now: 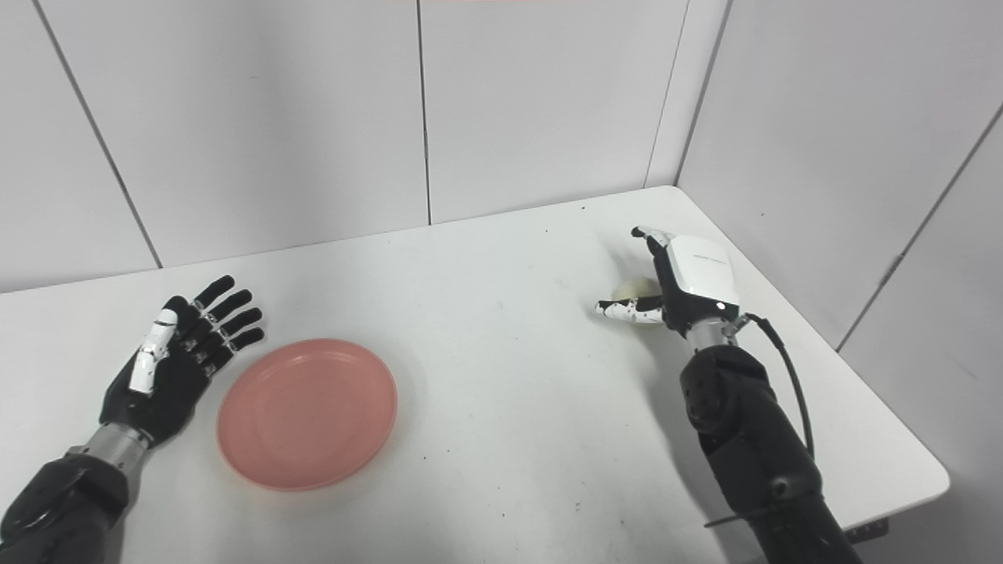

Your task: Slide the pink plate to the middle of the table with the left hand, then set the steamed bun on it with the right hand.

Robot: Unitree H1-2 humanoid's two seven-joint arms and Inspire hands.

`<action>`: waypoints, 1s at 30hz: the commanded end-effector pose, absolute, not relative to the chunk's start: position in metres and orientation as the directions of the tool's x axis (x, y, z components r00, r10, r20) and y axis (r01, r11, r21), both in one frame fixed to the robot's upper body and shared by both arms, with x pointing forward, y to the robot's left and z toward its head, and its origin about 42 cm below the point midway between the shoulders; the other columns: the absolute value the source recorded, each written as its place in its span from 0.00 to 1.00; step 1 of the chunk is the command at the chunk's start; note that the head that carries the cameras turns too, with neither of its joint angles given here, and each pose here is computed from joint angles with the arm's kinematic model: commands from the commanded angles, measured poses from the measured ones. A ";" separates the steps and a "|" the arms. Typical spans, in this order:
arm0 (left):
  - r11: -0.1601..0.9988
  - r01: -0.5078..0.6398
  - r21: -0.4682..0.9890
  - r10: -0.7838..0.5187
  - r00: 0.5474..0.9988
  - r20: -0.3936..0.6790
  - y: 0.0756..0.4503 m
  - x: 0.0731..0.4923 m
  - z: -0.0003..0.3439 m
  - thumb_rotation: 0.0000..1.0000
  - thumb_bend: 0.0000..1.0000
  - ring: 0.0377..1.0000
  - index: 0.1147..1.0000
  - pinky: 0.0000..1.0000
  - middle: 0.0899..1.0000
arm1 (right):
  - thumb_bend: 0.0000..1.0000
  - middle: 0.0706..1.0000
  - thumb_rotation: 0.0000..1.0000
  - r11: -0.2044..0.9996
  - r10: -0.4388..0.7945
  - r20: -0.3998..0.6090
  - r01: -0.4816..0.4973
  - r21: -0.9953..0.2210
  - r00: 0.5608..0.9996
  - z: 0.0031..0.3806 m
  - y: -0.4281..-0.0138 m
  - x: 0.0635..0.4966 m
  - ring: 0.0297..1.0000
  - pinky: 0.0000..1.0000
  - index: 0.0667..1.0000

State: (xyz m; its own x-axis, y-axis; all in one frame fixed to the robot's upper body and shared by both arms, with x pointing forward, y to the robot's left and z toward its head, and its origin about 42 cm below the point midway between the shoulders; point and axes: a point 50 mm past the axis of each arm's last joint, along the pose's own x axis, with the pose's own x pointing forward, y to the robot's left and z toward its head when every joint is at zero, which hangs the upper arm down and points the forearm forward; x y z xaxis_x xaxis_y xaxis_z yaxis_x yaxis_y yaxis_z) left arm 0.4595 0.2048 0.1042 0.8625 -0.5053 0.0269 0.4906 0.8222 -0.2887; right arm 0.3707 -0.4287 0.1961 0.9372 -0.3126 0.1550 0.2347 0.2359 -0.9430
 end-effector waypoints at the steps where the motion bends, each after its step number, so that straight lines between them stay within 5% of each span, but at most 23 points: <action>1: 0.880 0.317 -0.354 -0.422 0.864 -0.273 0.269 0.387 0.009 0.83 0.54 0.82 0.84 0.80 0.84 | 0.82 0.83 0.51 0.183 -0.335 0.247 0.321 -0.929 0.909 0.231 -0.438 0.382 0.81 0.68 0.80; 19: 0.880 0.313 -0.357 -0.418 0.866 -0.274 0.272 0.387 0.011 0.83 0.54 0.82 0.83 0.80 0.84 | 0.84 0.84 0.57 0.172 -0.366 0.196 0.273 -0.947 0.910 0.217 -0.453 0.395 0.81 0.67 0.81; 28: 0.883 0.309 -0.352 -0.414 0.868 -0.276 0.271 0.387 0.012 0.84 0.54 0.82 0.84 0.79 0.84 | 0.82 0.82 0.48 0.183 -0.361 0.187 0.265 -0.947 0.914 0.212 -0.454 0.399 0.80 0.68 0.80; 30: 0.883 0.311 -0.352 -0.414 0.868 -0.273 0.271 0.387 0.013 0.84 0.54 0.82 0.84 0.79 0.85 | 0.79 0.78 0.38 0.193 -0.362 0.196 0.279 -0.941 0.911 0.211 -0.453 0.400 0.75 0.65 0.77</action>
